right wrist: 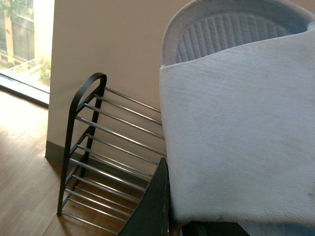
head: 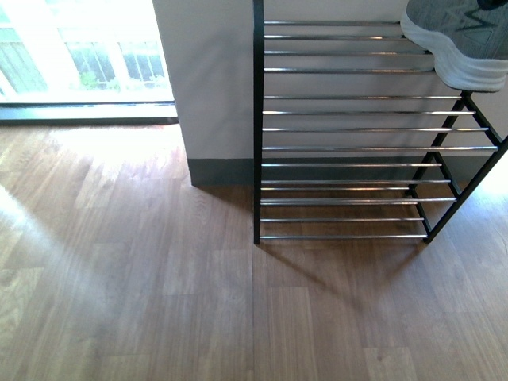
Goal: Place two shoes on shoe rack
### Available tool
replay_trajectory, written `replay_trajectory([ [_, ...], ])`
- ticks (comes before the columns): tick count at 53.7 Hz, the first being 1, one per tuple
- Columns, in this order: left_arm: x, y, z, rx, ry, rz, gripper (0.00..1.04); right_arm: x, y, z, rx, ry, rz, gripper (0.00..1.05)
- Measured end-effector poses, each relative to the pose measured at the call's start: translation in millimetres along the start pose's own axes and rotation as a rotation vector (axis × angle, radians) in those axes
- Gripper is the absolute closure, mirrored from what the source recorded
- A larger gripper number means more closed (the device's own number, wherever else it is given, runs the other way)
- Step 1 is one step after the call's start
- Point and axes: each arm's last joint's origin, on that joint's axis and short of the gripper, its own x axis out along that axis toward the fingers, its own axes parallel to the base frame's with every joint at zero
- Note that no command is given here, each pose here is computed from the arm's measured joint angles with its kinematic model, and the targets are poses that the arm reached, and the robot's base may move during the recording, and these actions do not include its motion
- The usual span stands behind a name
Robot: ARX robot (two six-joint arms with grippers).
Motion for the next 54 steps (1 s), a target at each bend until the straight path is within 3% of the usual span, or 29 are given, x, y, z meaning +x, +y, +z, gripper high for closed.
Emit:
replay_trajectory([
  [54, -0.1, 0.1, 0.0, 0.000, -0.001, -0.001, 1.03, 0.3, 0.1, 0.0, 0.008, -0.004, 0.001, 1.03],
])
